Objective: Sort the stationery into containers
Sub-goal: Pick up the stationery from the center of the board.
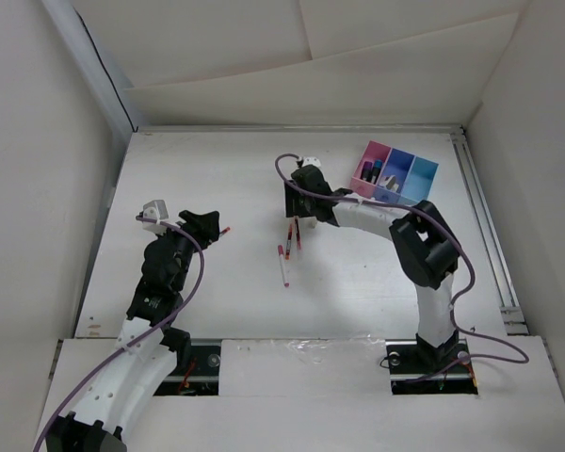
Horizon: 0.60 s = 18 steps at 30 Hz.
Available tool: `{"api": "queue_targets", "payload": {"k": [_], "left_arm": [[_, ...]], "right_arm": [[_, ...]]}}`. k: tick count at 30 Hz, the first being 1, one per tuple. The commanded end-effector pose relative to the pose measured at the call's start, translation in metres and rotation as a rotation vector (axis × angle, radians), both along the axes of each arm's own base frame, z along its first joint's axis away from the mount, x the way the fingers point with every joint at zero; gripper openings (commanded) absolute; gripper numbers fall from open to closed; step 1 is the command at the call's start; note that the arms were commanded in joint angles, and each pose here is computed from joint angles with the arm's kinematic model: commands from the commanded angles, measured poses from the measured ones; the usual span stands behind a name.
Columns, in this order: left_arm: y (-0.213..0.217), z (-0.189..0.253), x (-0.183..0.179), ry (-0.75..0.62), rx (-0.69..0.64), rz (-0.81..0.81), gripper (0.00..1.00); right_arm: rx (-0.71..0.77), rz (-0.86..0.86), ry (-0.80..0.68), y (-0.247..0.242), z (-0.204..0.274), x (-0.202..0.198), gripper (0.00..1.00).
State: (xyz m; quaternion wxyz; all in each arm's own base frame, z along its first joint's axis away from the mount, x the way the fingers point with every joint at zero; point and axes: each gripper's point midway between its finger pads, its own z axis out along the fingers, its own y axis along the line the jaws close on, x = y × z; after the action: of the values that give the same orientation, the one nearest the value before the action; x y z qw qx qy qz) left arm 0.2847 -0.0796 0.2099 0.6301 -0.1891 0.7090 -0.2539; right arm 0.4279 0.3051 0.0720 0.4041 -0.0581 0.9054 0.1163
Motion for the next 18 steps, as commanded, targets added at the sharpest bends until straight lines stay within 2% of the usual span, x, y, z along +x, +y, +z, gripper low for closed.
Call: {"api": "queue_targets", "payload": {"k": [1,11,16,18], "left_arm": [[-0.001,0.031,0.003,-0.085,-0.013,-0.003,0.58],[-0.001,0.031,0.003,-0.085,-0.013,-0.003,0.58],[-0.001,0.031,0.003,-0.085,-0.013,-0.003,0.58],[-0.001,0.031,0.003,-0.085,-0.013,-0.003,0.58]], "right_arm": [[0.068,0.000,-0.013,0.022,0.013,0.008,0.67],[0.092,-0.040,0.045,0.024,-0.015,0.017,0.69],[0.083,-0.047,0.047,0.027,-0.024,0.024,0.59],[0.082,-0.048,0.048,0.028,-0.026,0.025,0.51]]}}
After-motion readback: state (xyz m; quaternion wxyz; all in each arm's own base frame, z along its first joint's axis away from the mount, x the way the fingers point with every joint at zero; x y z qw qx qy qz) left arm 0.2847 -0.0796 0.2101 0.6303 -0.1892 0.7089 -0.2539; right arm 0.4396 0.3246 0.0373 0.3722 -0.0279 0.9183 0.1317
